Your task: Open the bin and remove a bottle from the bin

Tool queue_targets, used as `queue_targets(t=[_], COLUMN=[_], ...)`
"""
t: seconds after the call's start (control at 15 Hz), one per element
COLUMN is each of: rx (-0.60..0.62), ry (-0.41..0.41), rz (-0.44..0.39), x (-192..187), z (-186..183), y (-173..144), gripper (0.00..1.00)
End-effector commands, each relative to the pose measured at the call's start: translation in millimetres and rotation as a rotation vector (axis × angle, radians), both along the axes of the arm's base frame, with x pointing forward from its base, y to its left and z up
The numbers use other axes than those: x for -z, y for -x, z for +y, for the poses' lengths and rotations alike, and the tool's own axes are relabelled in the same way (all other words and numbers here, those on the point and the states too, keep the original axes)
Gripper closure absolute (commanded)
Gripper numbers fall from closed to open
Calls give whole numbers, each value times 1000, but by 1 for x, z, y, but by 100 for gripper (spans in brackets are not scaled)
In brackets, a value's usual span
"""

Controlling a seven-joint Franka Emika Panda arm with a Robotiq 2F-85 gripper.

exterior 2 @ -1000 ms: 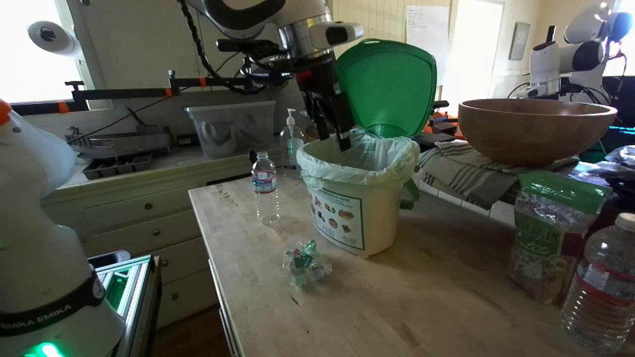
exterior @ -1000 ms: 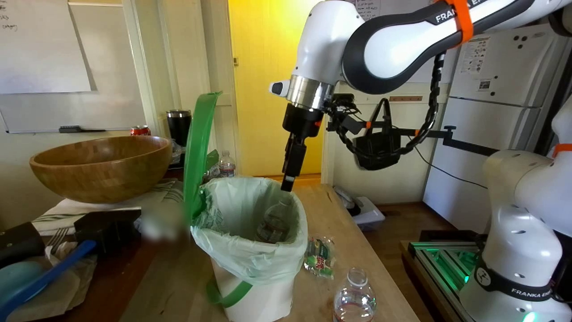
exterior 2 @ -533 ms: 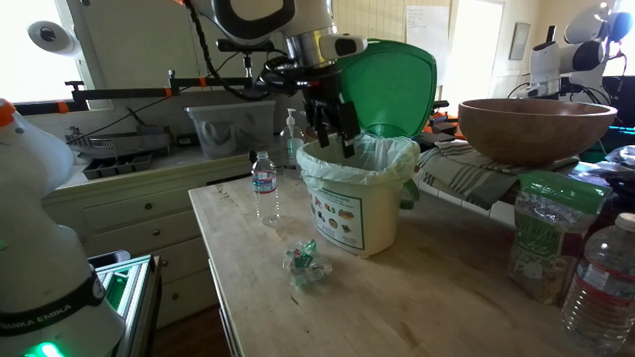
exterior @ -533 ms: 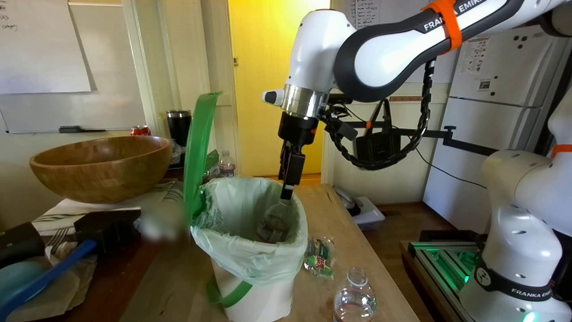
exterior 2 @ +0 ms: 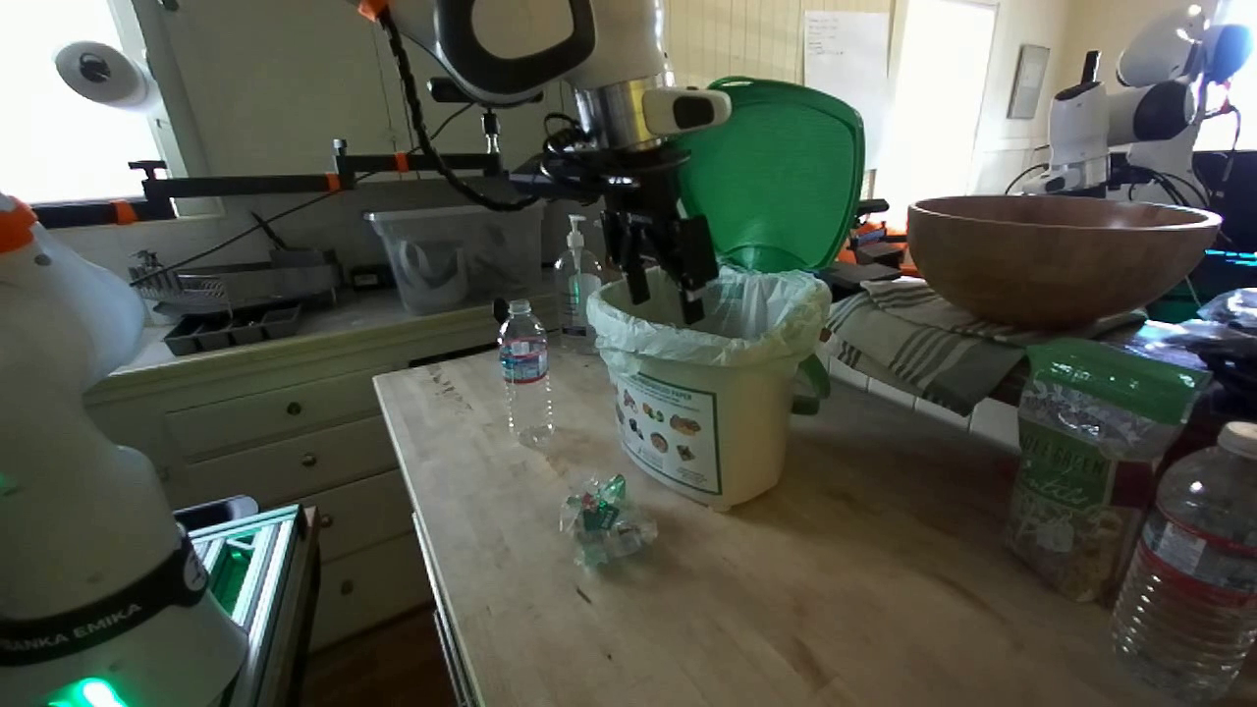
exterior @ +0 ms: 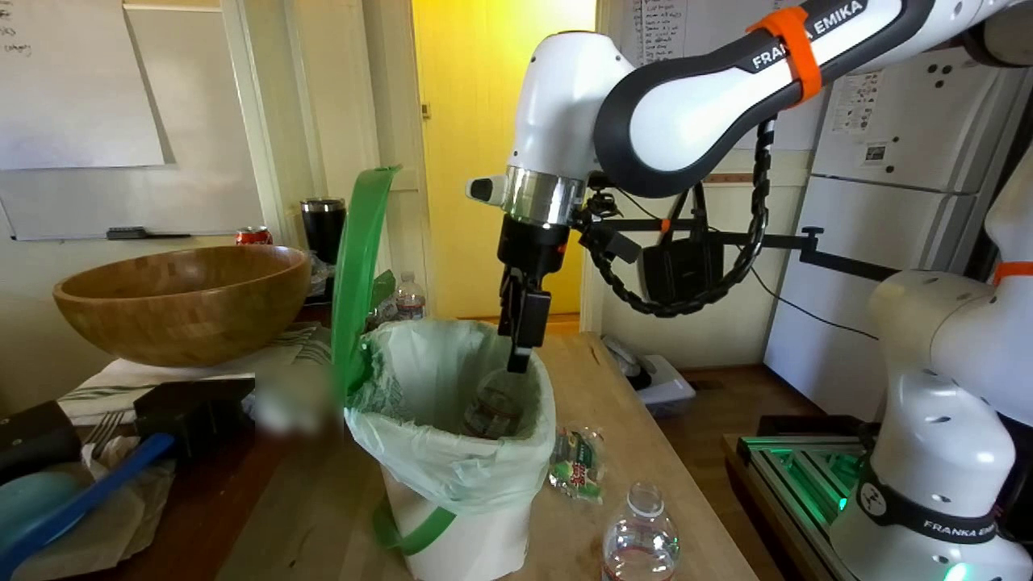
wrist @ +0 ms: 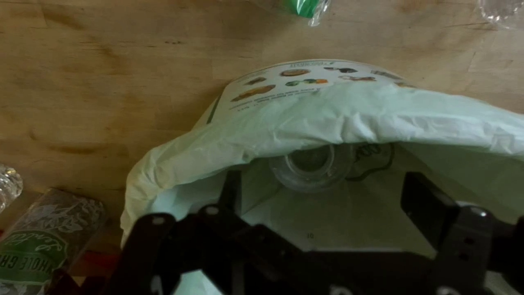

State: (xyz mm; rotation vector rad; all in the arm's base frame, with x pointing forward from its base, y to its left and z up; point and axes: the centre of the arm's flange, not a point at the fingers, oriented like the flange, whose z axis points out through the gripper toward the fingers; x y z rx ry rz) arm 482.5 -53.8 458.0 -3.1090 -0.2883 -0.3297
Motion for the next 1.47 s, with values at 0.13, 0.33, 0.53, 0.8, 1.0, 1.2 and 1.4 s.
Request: queue_targets(t=[0.13, 0.33, 0.53, 0.8, 1.0, 1.2, 1.4], rx=[-37, -44, -48, -57, -59, -53, -49], ry=[0, 0, -3, -1, 1, 6, 5], rz=[-3, -1, -4, -1, 1, 3, 8], x=[9, 11, 11, 11, 10, 11, 11], z=[-1, -1, -1, -1, -1, -2, -3], y=[-10, -11, -13, -15, -17, -18, -18], gripper=[5, 11, 6, 32, 56, 79, 99])
